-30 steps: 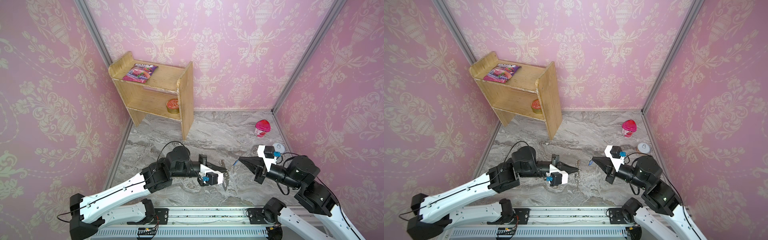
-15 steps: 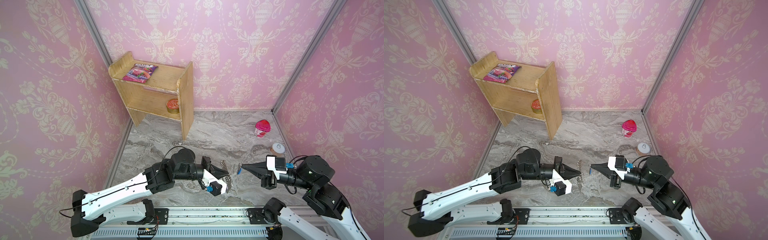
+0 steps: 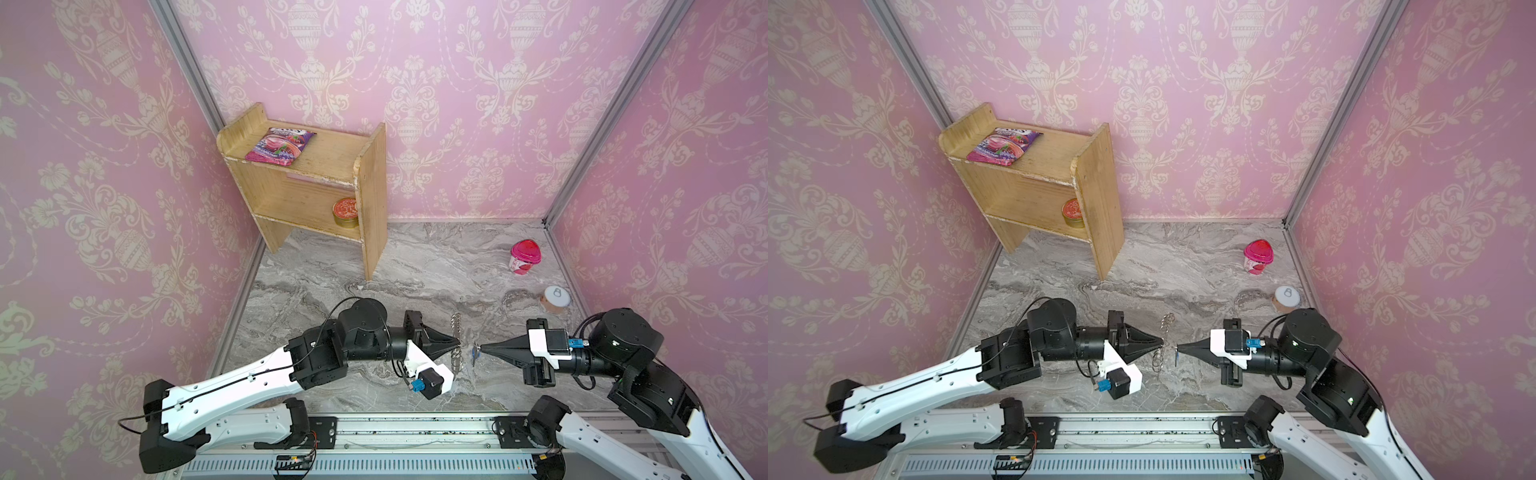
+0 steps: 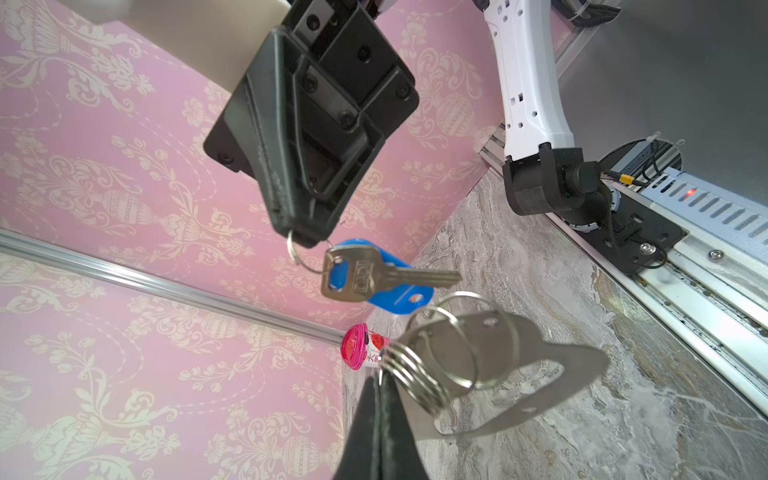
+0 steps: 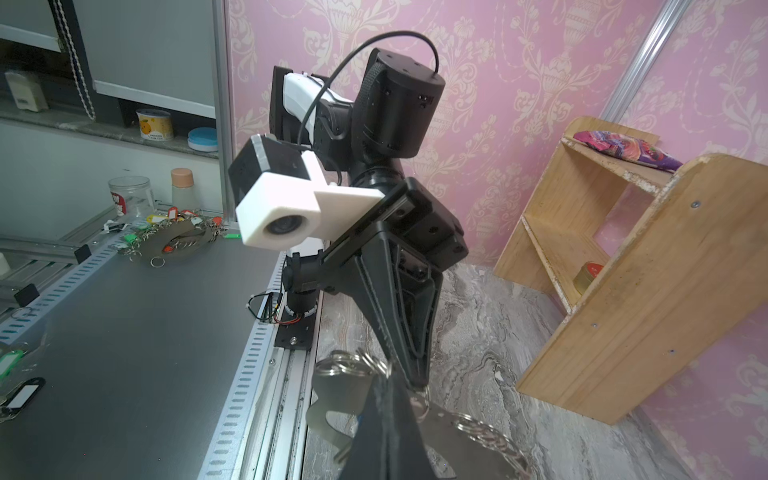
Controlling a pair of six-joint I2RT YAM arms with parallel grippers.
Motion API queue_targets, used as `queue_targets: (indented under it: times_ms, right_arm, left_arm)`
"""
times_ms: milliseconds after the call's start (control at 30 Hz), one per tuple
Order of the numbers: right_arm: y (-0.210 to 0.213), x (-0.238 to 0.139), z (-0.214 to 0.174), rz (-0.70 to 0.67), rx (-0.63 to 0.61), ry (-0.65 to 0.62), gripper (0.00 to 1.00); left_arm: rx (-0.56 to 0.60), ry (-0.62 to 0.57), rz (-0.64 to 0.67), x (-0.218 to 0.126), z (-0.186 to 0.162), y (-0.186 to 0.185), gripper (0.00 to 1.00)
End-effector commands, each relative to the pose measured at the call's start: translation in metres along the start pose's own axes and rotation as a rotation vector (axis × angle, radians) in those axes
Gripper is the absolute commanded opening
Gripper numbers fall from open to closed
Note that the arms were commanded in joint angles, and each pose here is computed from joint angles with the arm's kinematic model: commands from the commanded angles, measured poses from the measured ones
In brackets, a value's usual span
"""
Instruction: Put the keys on the keyring
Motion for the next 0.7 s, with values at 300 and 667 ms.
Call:
queue_targets:
  times_ms: [300,667]
  right_arm:
    - [0.004,-0.008,-0.009,-0.078,-0.055,0.030,0.00]
    - [0.000,-0.006,-0.003,-0.084,-0.057,0.022,0.00]
  left_arm:
    - [-0.040,-0.127,0.018,-0.004,0.021,0.007,0.00]
    - [-0.112,-0.183,-0.019,-0.007,0.028,0.005,0.00]
Point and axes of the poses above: each gripper's point midway between its finger pads, its own x axis out along the fingers, its own y axis along the line the jaws close on, z = x × y, the point moved 6 cm from there along -x, back along the fingers, and after that the axes turned 7 degrees about -x, right-handed, at the moved point
